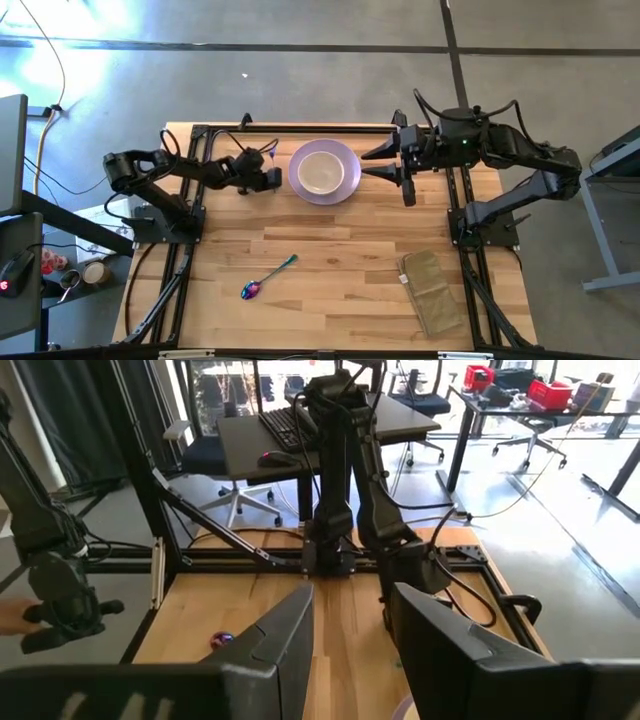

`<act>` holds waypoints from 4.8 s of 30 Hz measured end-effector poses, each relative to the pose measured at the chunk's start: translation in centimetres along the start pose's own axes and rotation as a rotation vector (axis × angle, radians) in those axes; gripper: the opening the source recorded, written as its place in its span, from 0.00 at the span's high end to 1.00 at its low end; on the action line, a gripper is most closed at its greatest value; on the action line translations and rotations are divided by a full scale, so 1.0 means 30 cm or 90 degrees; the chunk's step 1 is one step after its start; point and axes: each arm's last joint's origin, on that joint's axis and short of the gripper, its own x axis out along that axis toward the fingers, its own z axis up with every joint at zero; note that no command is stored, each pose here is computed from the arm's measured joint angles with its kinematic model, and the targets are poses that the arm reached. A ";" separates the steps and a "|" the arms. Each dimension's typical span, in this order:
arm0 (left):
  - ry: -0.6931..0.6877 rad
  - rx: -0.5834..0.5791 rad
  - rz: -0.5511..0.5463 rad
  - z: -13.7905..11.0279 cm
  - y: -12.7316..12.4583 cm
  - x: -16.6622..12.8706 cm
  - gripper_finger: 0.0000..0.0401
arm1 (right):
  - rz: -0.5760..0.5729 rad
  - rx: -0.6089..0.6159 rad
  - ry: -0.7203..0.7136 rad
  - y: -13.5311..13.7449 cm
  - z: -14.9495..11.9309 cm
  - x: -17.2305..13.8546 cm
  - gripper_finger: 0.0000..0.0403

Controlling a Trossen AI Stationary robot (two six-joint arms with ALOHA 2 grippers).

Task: Set table place
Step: Put the violet fork to the left of the plate on the table

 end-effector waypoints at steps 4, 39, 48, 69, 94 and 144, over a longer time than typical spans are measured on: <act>0.003 -0.011 -0.004 0.001 -0.001 0.000 1.00 | 0.000 0.000 0.008 0.000 -0.004 0.000 0.68; 0.110 0.019 -0.079 -0.021 -0.017 -0.029 0.81 | 0.033 0.005 0.009 0.005 -0.005 0.000 0.68; -0.009 0.045 0.001 -0.019 -0.014 -0.169 0.98 | 0.034 0.001 0.008 0.005 -0.004 -0.001 0.68; -0.141 0.166 0.181 0.246 -0.057 -0.224 1.00 | 0.023 0.024 -0.029 -0.006 0.015 -0.001 0.68; 0.036 0.339 0.408 0.372 -0.105 -0.084 1.00 | -0.014 0.046 -0.036 -0.012 0.018 -0.001 0.68; 0.012 0.423 0.210 0.205 -0.301 0.002 1.00 | -0.032 0.076 -0.064 -0.015 0.031 -0.002 0.68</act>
